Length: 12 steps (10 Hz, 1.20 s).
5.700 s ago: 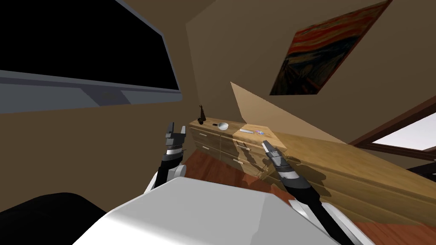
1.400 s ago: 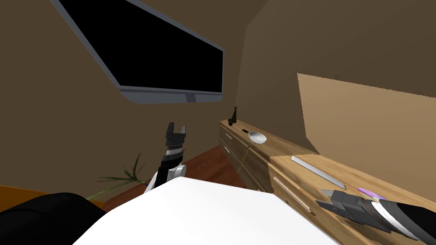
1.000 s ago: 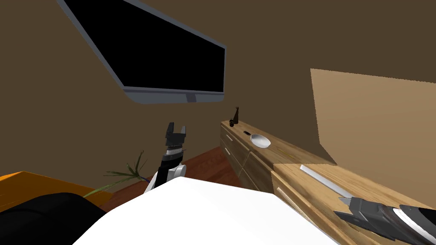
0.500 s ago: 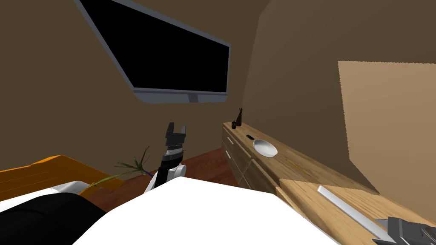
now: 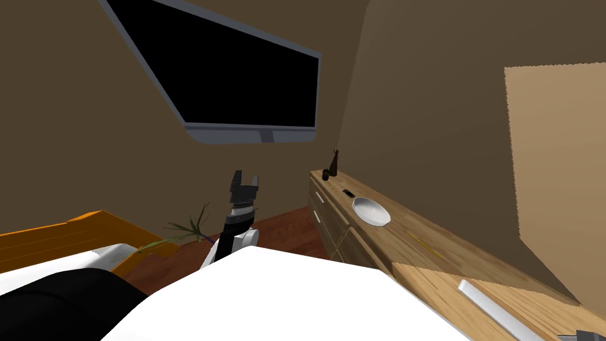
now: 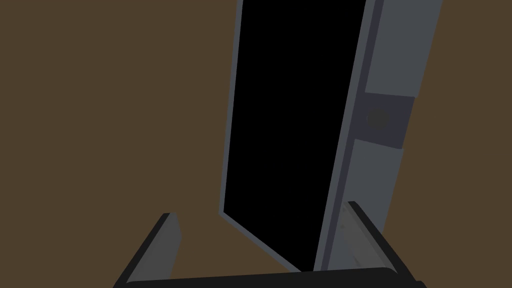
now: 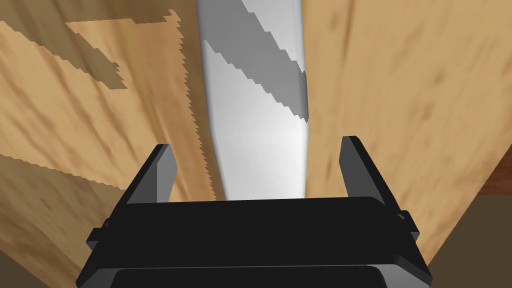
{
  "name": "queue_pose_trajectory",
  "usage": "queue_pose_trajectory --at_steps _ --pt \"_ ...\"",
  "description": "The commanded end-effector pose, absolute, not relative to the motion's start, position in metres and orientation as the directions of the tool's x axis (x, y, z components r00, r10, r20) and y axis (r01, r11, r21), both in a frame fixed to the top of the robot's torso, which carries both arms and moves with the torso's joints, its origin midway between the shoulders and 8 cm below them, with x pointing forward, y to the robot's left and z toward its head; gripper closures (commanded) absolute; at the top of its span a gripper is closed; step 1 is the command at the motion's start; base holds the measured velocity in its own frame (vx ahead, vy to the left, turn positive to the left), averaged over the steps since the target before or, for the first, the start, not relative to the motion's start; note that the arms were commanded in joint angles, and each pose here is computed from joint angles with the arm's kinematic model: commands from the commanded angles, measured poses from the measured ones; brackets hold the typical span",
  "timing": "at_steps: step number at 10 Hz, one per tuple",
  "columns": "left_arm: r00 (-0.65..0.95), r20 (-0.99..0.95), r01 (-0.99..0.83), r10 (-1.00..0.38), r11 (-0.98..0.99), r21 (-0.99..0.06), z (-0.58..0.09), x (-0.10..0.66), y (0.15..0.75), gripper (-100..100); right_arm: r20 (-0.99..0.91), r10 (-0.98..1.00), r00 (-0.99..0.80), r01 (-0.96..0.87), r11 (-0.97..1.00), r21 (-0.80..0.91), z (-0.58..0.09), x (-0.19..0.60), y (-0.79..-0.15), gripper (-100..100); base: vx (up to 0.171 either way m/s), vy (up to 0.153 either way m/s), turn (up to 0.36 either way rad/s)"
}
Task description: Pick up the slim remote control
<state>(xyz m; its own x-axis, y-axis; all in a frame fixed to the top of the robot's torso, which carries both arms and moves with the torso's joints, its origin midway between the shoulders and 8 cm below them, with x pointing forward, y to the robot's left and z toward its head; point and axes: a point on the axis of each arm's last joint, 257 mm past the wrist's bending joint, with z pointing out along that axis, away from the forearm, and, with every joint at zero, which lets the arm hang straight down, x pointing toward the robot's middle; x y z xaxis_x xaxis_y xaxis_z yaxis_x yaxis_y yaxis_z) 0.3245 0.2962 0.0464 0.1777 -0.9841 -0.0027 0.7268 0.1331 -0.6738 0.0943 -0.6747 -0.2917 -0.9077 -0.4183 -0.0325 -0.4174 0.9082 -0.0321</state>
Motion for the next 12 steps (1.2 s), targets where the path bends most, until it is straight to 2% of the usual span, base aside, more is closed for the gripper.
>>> queue_pose_trajectory --at_steps 1,2,6,7,11,12 --pt "0.178 -0.003 0.727 -0.984 0.133 -0.674 0.046 0.324 0.296 0 -0.032 -0.418 -0.908 -0.417 0.908 -0.032 -0.292 0.094 -0.675 0 0.005 -0.007 -0.002" --pt "0.178 -0.003 0.727 -0.984 0.133 -0.674 0.046 0.324 0.296 0 -0.036 -0.409 -0.912 -0.408 0.912 -0.034 -0.302 0.084 -0.675 -100 0.012 -0.007 0.086" --pt "0.178 -0.003 0.727 -0.984 0.133 -0.674 0.046 0.324 0.296 0 -0.039 -0.399 -0.916 -0.397 0.917 -0.034 -0.313 0.073 -0.676 -100 0.013 -0.006 0.046" --pt "0.178 -0.003 0.727 -0.984 0.133 -0.674 0.046 0.324 0.296 0 -0.039 -0.398 -0.917 -0.397 0.917 -0.035 -0.313 0.073 -0.676 100 0.000 0.000 0.000" --pt "0.178 -0.003 0.727 -0.984 0.133 -0.674 0.046 0.324 0.296 0 -0.039 -0.398 -0.917 -0.397 0.917 -0.033 -0.314 0.072 -0.675 100 0.000 0.000 0.000" --pt "0.178 -0.003 0.727 -0.984 0.133 -0.674 0.046 0.324 0.296 0 -0.039 -0.398 -0.917 -0.397 0.917 -0.033 -0.314 0.072 -0.675 0 0.000 0.000 0.000"
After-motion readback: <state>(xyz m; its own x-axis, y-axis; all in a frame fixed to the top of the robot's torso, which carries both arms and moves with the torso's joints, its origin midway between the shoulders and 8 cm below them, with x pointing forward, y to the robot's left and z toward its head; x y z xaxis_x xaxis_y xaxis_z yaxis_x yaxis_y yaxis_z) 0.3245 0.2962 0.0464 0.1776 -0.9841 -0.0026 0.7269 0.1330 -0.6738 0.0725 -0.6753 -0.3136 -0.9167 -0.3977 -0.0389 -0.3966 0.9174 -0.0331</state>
